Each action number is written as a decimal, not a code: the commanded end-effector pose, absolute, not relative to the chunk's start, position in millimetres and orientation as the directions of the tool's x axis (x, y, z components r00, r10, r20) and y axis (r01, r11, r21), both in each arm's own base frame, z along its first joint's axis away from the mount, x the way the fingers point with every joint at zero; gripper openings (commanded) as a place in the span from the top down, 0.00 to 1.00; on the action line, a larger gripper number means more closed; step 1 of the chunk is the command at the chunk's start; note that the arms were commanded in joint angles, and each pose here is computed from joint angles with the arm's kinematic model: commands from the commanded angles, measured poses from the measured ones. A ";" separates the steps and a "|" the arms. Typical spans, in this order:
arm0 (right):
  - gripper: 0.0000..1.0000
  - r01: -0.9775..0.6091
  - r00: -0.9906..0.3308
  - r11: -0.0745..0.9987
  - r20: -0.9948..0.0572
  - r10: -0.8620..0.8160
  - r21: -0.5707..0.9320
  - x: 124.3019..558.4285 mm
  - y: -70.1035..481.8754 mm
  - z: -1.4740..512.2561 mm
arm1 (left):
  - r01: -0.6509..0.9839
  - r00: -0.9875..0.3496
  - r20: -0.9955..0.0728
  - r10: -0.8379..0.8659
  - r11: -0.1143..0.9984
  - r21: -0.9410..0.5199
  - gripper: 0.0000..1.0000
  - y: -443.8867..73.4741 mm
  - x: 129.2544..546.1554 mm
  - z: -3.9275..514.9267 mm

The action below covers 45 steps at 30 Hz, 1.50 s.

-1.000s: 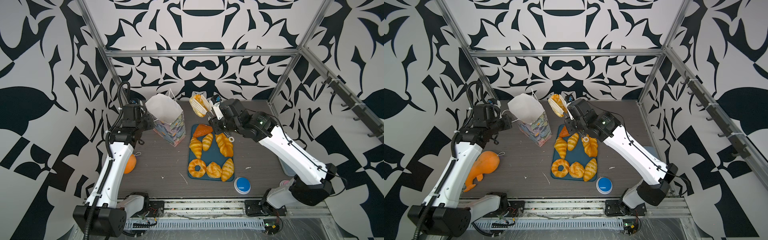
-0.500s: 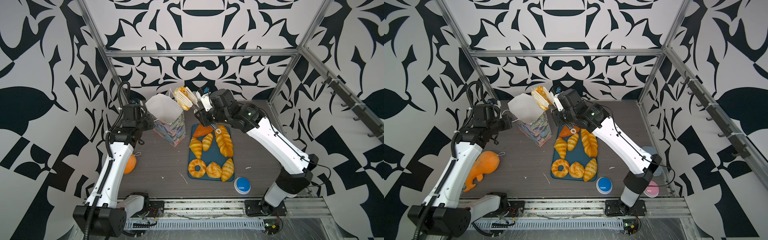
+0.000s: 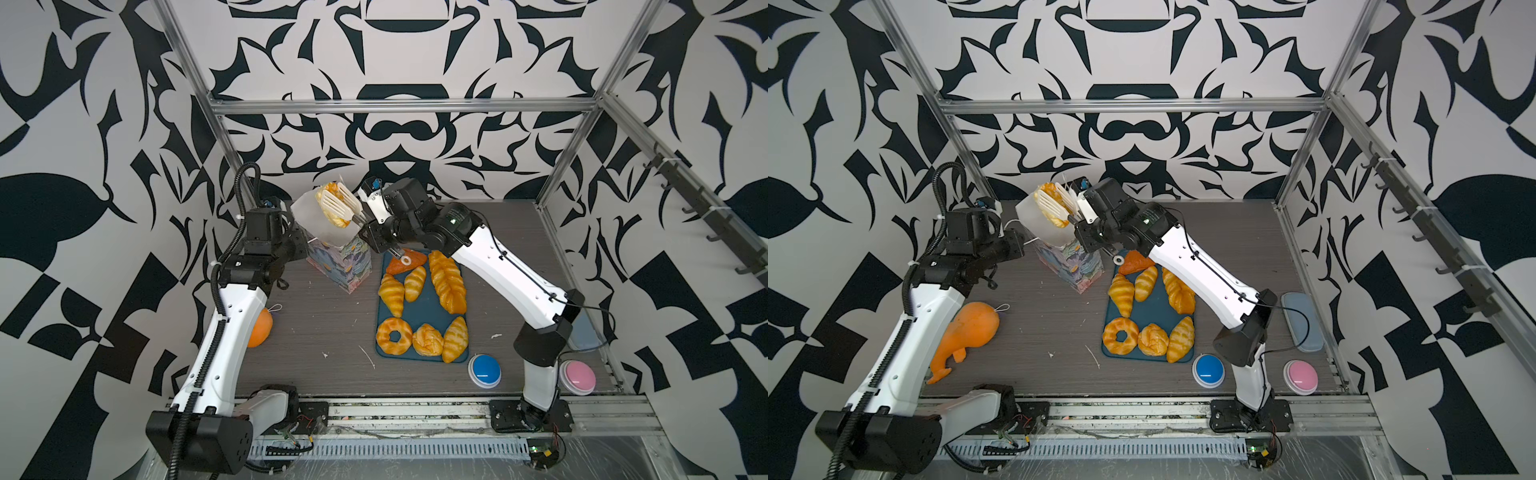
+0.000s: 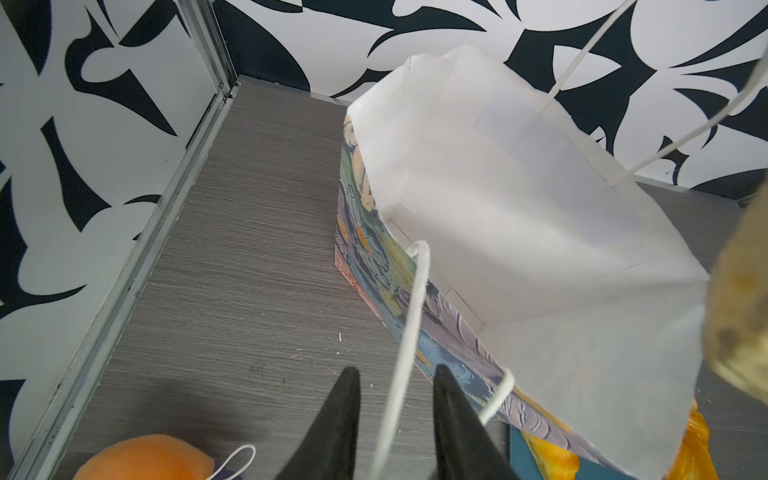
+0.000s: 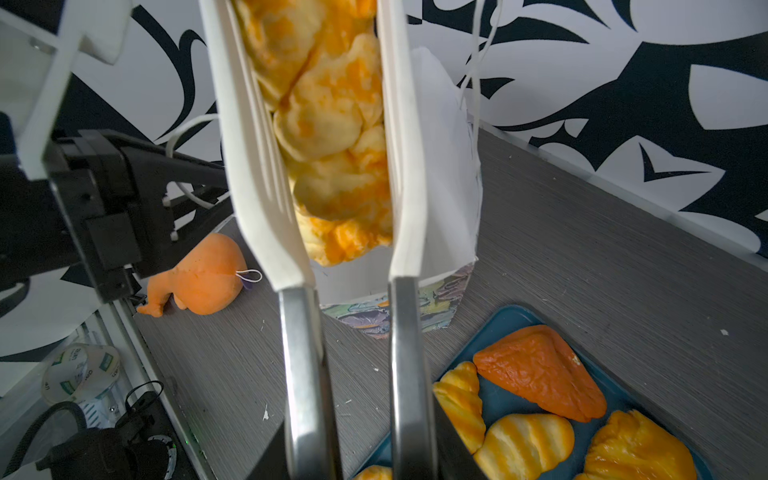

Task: Place the fake bread into the paper bag
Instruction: 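Lift the pinched twisted bread with the tongs over the paper bag, then open the tongs with the right gripper to drop the bread into the bag, then swing the empty tongs back over the bread tray with the right gripper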

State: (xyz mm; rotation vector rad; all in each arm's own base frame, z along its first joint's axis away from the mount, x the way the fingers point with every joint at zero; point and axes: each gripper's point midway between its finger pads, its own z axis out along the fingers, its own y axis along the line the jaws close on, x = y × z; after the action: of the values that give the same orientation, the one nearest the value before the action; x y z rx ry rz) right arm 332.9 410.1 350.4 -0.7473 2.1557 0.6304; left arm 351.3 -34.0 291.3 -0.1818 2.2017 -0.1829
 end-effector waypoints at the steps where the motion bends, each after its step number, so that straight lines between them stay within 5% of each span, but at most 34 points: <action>1: 0.62 -0.687 -0.497 0.696 -0.833 -0.243 0.207 335.8 413.8 386.1 | -0.061 -0.604 -0.773 -0.195 0.978 -0.199 0.66 -34.4 347.8 286.4; 21: 0.52 -0.657 -0.570 0.725 -0.765 -0.299 0.206 342.8 420.3 339.5 | -0.053 -0.615 -0.763 -0.197 0.977 -0.209 0.65 -37.2 349.3 283.5; 40: 0.44 -0.656 -0.543 0.732 -0.788 -0.288 0.184 339.3 409.1 359.7 | -0.050 -0.614 -0.764 -0.197 0.976 -0.211 0.66 -37.7 348.8 284.1; 45: 0.46 -0.654 -0.534 0.730 -0.804 -0.261 0.198 329.7 397.5 377.6 | -0.053 -0.621 -0.759 -0.196 0.976 -0.209 0.73 -37.7 349.9 282.1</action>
State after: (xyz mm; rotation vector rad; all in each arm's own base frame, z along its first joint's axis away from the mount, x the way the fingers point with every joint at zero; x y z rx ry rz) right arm 342.8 415.6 307.3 -0.7506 2.2773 0.5535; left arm 351.6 -37.3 290.1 -0.1732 2.2075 -0.2041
